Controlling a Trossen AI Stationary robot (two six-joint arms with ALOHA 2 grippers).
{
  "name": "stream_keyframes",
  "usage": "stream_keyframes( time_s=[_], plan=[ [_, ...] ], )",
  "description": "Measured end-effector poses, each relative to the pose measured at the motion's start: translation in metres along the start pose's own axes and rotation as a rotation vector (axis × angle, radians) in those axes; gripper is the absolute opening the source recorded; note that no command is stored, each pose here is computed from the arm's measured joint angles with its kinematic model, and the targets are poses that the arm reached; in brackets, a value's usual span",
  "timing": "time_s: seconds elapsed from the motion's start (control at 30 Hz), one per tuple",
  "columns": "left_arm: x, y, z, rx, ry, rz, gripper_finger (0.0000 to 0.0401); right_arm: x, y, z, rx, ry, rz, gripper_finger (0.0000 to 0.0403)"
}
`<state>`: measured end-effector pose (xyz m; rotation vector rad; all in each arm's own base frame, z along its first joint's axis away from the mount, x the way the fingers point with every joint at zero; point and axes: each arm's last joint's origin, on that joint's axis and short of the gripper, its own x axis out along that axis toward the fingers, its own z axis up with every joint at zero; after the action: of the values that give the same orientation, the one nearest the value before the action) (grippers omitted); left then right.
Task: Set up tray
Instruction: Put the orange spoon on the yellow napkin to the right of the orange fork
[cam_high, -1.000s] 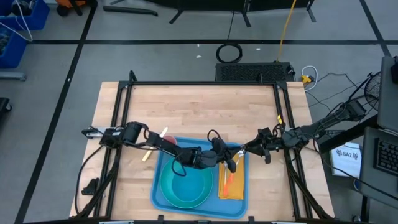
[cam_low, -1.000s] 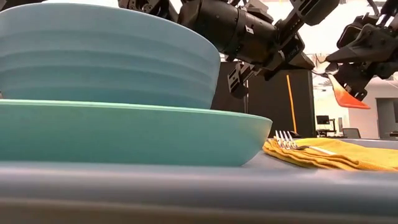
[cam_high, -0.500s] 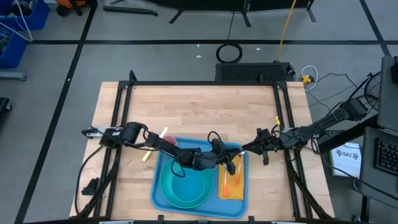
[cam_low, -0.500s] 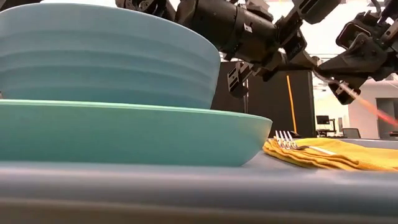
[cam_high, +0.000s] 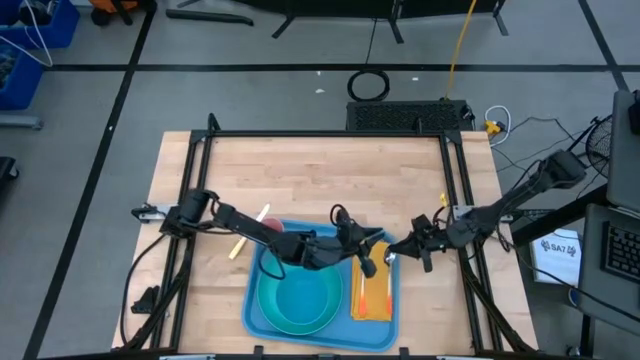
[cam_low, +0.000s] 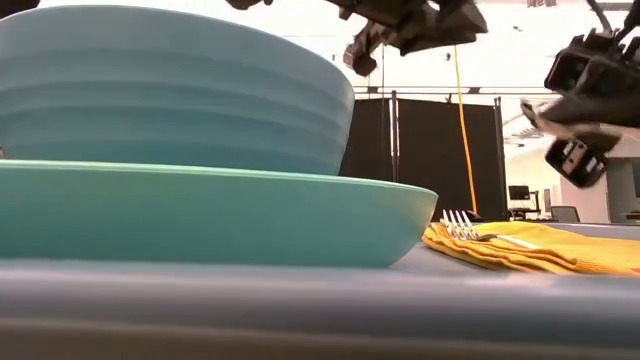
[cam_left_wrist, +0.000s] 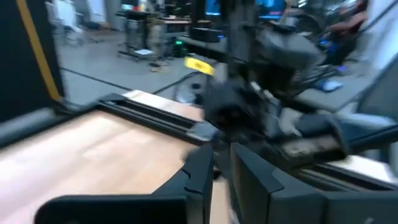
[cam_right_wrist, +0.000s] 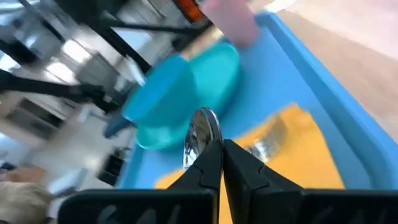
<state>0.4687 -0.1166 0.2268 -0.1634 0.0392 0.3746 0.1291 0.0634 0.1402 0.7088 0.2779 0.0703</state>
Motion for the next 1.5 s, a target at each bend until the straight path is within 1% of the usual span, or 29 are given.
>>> stream_keyframes(
  time_s=[0.13,0.3,0.37,0.47,0.57,0.67,0.73,0.9,0.97,1.17,1.33,1.5],
  plan=[
    [-0.005,0.004,0.01,0.054,0.013,0.09,0.0046,0.006,-0.006,-0.012,-0.02,0.061,-0.103,0.0],
    [-0.012,0.007,0.022,0.093,0.021,0.151,0.0033,0.026,0.01,-0.009,-0.029,0.041,-0.169,0.0],
    [-0.013,0.007,0.022,0.109,0.04,0.169,0.003,0.034,0.013,-0.01,-0.038,0.049,-0.204,0.0],
    [-0.014,0.007,0.02,0.12,0.056,0.17,0.0032,0.046,0.02,-0.009,-0.044,0.044,-0.219,0.0],
    [-0.017,0.004,0.018,0.123,0.064,0.174,0.0031,0.052,0.019,-0.013,-0.048,0.033,-0.267,0.0],
    [-0.019,0.003,0.015,0.129,0.074,0.204,0.0031,0.055,0.016,-0.016,-0.033,0.02,-0.299,0.0],
    [-0.021,0.002,0.014,0.141,0.081,0.216,0.0031,0.055,0.013,-0.018,-0.028,0.009,-0.335,0.0],
    [-0.025,-0.002,0.013,0.15,0.074,0.245,0.0031,0.056,0.008,-0.021,-0.022,0.009,-0.384,0.0],
    [-0.026,-0.003,0.012,0.152,0.075,0.242,0.0031,0.055,0.007,-0.022,-0.016,0.011,-0.4,0.0],
    [-0.032,-0.005,0.022,0.145,0.064,0.238,0.0031,0.054,0.003,-0.024,-0.013,0.007,-0.442,0.0],
    [-0.035,-0.007,0.025,0.142,0.062,0.227,0.0031,0.053,0.001,-0.024,-0.018,0.015,-0.465,0.0],
    [-0.038,-0.01,0.025,0.148,0.064,0.219,0.0031,0.051,-0.004,-0.027,0.006,0.033,-0.511,0.0]
  ],
)
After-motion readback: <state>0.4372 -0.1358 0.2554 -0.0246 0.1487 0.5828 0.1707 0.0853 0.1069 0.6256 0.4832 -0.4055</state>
